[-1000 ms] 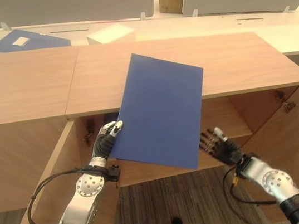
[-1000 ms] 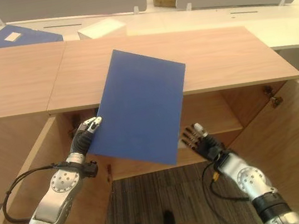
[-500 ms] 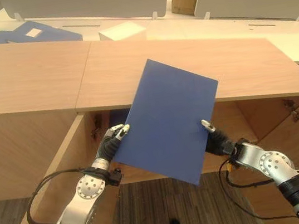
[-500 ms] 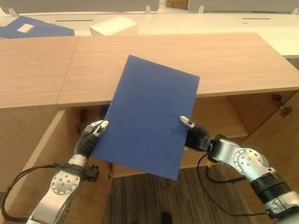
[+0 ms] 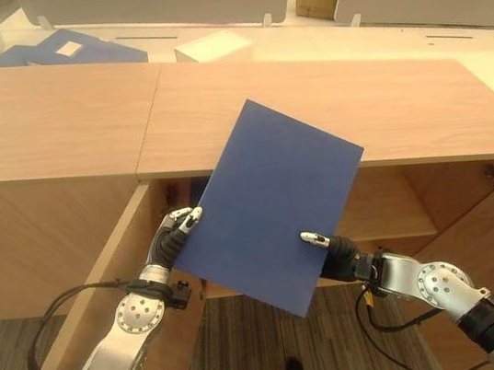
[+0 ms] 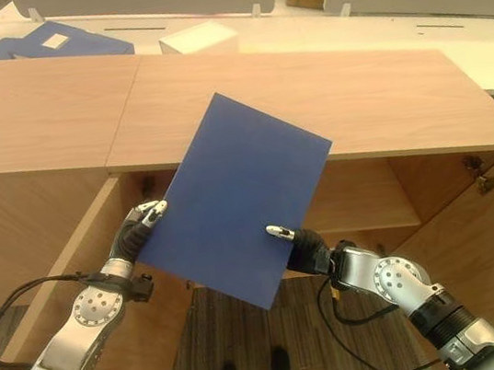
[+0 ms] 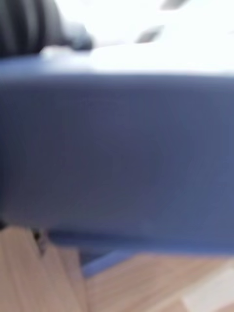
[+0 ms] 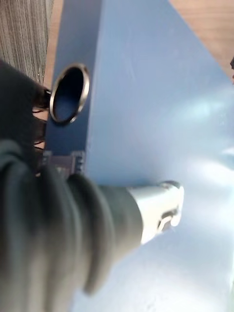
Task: Put the empty folder in the office cabinet
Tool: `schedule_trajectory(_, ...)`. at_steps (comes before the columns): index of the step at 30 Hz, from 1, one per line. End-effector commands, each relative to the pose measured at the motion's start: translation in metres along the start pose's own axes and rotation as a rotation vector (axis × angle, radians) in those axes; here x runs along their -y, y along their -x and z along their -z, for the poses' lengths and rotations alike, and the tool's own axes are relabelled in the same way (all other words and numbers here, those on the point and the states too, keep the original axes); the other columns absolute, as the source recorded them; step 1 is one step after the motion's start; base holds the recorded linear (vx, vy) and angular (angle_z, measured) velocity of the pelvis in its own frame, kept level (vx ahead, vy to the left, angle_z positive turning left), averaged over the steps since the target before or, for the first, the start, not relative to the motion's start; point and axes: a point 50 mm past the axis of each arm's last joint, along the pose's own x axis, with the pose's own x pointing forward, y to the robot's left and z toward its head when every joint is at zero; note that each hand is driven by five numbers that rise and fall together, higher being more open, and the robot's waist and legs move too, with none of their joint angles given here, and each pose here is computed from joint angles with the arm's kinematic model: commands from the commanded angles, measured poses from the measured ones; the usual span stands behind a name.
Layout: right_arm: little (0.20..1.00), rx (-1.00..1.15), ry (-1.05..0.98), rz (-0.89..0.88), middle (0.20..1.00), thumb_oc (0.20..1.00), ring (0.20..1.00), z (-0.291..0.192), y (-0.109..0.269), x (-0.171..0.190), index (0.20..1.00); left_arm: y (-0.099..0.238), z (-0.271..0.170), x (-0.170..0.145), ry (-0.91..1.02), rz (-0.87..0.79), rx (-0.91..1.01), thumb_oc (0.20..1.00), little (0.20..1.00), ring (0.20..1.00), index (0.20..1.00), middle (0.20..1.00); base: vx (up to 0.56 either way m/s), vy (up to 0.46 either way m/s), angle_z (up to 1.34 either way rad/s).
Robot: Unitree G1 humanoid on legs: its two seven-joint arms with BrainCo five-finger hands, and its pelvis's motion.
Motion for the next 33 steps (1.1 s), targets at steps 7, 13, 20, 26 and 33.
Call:
schedule_trajectory(7, 0.200, -0.014, -0.024, -0.297, 0.200, 0.200, 0.200, 0.009, -0.029, -0.056, 0.200, -0.011, -0.035, 0.029, 0.061, 0.105, 0.193, 0.200, 0.200, 0.200, 0.200, 0.200, 0.00, 0.000, 0.00)
schedule_trajectory(13, 0.200, 0.077, -0.044, -0.262, 0.200, 0.200, 0.200, 0.003, -0.028, -0.049, 0.200, -0.010, -0.030, 0.027, 0.012, 0.057, 0.178, 1.000, 1.000, 1.000, 1.000, 1.000, 0.00, 0.000, 0.00)
schedule_trajectory(20, 0.200, 0.329, -0.076, -0.061, 0.200, 0.200, 0.200, -0.023, -0.019, -0.024, 0.200, -0.008, -0.016, 0.025, -0.031, 0.025, 0.119, 1.000, 1.000, 1.000, 1.000, 1.000, 0.00, 0.000, 0.00)
schedule_trajectory(26, 0.200, 0.689, -0.166, 0.238, 0.200, 0.200, 0.200, -0.047, 0.006, 0.010, 0.200, -0.004, -0.010, 0.026, -0.049, -0.022, 0.112, 1.000, 1.000, 1.000, 1.000, 1.000, -0.03, 0.030, -0.11)
schedule_trajectory(33, 0.200, 0.986, -0.271, 0.566, 0.200, 0.200, 0.200, -0.044, 0.024, 0.031, 0.200, -0.004, -0.014, 0.033, -0.037, -0.090, 0.145, 1.000, 1.000, 1.000, 1.000, 1.000, -0.04, 0.048, -0.13)
